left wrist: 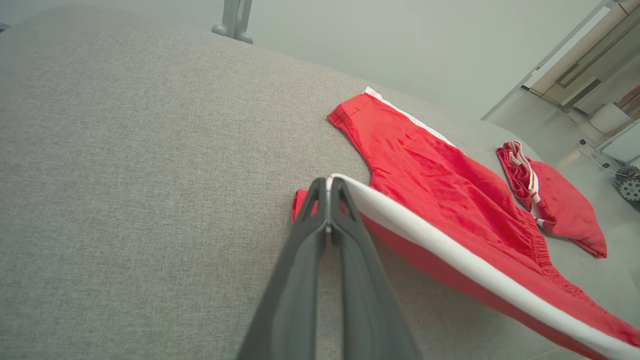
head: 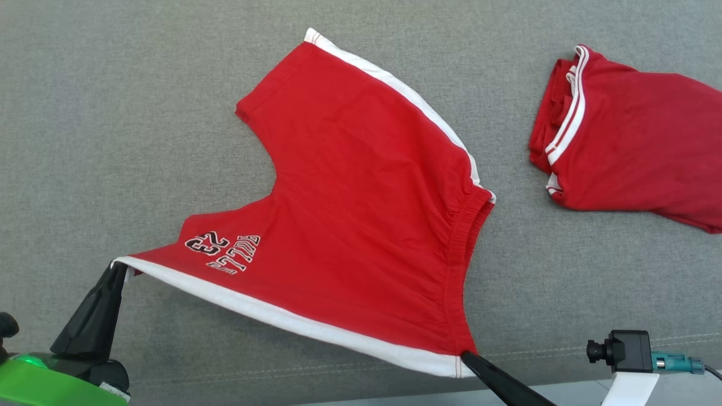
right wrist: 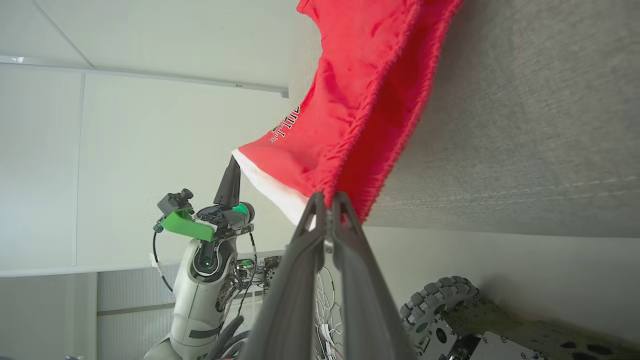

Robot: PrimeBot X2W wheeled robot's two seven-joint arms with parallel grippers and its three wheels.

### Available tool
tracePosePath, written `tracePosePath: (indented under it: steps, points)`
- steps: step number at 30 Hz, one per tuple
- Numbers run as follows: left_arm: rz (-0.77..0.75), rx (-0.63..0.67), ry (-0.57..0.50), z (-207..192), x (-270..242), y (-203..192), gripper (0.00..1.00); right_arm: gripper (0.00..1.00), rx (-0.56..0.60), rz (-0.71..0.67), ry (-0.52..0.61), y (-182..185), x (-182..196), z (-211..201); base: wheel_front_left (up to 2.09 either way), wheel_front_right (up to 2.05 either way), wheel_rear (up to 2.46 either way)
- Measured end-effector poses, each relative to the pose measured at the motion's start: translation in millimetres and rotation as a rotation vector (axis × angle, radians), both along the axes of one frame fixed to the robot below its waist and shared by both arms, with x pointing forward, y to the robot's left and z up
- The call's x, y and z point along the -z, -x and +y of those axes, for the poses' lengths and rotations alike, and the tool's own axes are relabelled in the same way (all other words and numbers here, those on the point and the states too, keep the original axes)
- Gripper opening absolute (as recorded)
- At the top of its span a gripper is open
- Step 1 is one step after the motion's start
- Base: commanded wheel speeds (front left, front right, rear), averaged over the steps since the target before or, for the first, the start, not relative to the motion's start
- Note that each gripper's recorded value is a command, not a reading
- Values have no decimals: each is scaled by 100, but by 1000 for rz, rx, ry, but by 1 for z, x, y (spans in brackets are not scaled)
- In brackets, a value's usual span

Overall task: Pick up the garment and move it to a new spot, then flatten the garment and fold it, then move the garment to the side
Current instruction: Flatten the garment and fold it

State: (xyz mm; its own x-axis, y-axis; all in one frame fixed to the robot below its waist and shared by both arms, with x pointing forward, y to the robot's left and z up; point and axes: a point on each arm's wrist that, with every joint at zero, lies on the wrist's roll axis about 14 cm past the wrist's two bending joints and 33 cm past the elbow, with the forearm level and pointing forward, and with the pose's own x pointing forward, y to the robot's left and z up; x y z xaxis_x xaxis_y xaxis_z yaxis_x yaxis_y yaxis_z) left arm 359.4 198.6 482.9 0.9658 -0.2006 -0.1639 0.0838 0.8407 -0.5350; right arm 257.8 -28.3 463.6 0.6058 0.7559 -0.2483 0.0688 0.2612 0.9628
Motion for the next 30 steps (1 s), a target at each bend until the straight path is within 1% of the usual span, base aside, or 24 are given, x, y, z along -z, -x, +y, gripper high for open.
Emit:
tracePosePath:
  steps: [2,6,7,10,13,18,22,25,30]
  points:
    - [12,44,-25,-4,0,-3,0,0,6,9,-1,-1,2,0,0,0,0]
    - [37,151,-78,-15,0,-12,0,0,38,7,-41,-11,-1,4,0,0,0]
    - [32,210,-112,-20,-3,-20,0,0,59,-8,-53,-22,-4,3,0,0,0]
    - [5,283,-199,-23,-11,-38,0,0,89,-40,-84,-38,-11,4,0,0,0]
    - [-29,345,-245,-30,-23,-57,0,0,115,-69,-112,-52,-17,4,0,0,0]
    - [-39,474,-308,-48,-28,-80,0,0,169,-105,-121,-76,-19,-4,0,0,0]
    - [-36,558,-361,-61,-28,-98,0,0,222,-105,-113,-92,-14,-12,0,0,0]
    - [-29,608,-390,-70,-25,-113,0,0,268,-74,-126,-99,-7,-16,0,0,0]
    - [-23,683,-446,-83,-22,-136,0,0,322,-25,-116,-106,9,-24,0,0,0]
